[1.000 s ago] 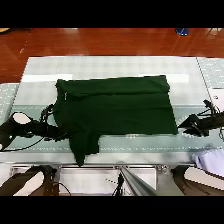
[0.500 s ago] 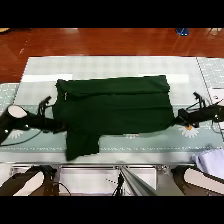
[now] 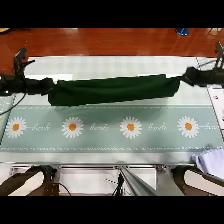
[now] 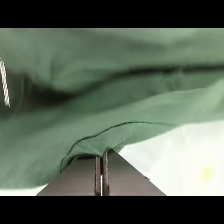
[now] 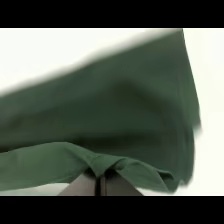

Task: Fold the shirts.

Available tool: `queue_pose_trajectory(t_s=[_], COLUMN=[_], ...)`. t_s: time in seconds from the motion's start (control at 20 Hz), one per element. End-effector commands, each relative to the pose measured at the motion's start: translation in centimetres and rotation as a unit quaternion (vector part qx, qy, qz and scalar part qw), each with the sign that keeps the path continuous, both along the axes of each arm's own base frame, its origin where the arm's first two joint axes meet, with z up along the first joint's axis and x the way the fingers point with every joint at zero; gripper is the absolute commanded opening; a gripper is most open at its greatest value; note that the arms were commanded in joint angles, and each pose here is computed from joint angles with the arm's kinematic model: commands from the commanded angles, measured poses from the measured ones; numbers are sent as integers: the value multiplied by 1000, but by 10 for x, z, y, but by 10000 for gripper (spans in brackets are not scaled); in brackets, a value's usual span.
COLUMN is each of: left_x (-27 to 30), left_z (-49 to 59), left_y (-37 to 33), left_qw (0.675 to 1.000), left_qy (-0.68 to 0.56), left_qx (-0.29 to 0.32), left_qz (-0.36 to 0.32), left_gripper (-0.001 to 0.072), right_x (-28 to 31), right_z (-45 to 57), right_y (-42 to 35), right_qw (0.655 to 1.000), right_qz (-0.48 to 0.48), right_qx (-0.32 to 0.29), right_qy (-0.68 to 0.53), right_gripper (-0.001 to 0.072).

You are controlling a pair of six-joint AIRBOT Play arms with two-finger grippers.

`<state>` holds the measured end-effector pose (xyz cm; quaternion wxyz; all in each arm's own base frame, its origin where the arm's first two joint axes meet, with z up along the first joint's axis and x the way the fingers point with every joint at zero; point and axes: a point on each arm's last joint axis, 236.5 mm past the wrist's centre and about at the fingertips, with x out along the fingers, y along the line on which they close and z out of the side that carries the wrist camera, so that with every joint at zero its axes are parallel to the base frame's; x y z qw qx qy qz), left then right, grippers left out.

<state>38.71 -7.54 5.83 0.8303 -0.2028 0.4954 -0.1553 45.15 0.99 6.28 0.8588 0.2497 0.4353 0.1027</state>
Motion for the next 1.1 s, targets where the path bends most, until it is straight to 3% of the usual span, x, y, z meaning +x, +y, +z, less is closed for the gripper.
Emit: queue_pose_trajectory(t_s=[0.0, 0.3, 0.6, 0.65, 0.75, 0.8, 0.85, 1.0, 1.05], left_x=[38, 99, 100, 99, 99, 97, 95, 86, 84], left_z=[-16, -55, -121, -126, -126, -123, -120, -105, -100], left_y=[7, 5, 0, 0, 1, 3, 5, 17, 21], left_qw=[1000, 998, 990, 990, 989, 989, 988, 984, 983], left_qy=[10, 45, 131, 136, 138, 141, 146, 163, 167], left_qx=[-2, -31, -46, -47, -47, -49, -52, -62, -65], left_qz=[15, 13, -10, -10, -10, -13, -16, -29, -33], left_gripper=[34, 35, 38, 93, 398, 476, 481, 481, 480], right_x=[57, 89, 81, 75, 66, 63, 61, 54, 52], right_z=[4, -46, -100, -109, -120, -121, -123, -126, -123], right_y=[0, -15, -9, -11, -17, -17, -18, -22, -26], right_qw=[997, 996, 998, 998, 997, 997, 997, 995, 993], right_qz=[-45, -83, -61, -45, -22, -17, -13, 2, 6], right_qx=[-11, -2, -4, -21, -57, -60, -64, -84, -97], right_qy=[-61, -43, 15, 27, 43, 47, 51, 62, 61], right_gripper=[32, 32, 33, 34, 34, 37, 91, 425, 468])
